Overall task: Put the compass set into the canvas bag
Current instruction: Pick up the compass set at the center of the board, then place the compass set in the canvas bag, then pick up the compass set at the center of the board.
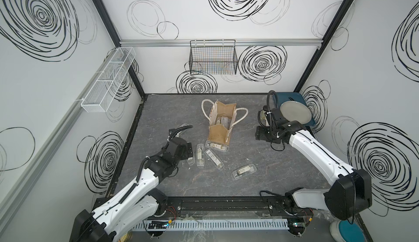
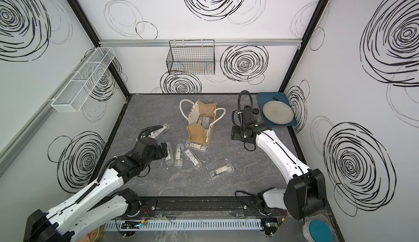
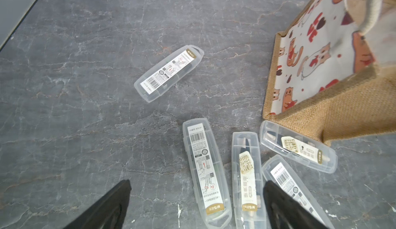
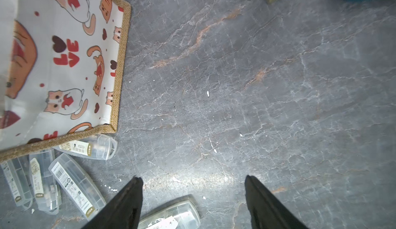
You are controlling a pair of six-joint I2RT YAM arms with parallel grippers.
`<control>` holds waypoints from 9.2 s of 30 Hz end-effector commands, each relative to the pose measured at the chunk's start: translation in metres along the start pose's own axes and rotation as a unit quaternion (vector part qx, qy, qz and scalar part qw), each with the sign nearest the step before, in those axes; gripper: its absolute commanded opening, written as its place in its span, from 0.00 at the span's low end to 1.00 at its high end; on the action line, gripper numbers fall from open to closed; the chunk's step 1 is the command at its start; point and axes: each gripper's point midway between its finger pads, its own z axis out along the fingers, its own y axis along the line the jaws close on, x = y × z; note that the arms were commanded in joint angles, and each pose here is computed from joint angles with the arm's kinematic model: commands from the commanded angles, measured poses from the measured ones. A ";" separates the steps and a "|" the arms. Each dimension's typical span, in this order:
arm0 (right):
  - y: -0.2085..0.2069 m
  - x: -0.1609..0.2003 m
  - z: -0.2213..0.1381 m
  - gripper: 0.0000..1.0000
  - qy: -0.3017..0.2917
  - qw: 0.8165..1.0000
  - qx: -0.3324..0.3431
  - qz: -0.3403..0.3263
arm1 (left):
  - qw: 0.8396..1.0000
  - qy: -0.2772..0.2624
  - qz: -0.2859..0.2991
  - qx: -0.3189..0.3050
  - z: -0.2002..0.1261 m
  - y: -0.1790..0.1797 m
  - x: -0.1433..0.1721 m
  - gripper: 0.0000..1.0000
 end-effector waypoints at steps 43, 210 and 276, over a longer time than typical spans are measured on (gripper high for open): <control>-0.009 0.003 0.067 0.78 0.076 0.996 -0.031 0.016 | 0.984 0.165 -0.026 -0.055 0.106 -0.015 0.061 0.79; 0.006 0.020 0.076 0.80 0.104 0.993 -0.014 0.053 | 0.988 0.097 0.107 -0.054 0.151 0.031 -0.097 1.00; -0.008 0.027 0.056 0.83 0.072 0.994 -0.022 0.078 | 0.969 0.222 0.086 -0.074 0.214 0.020 -0.041 0.87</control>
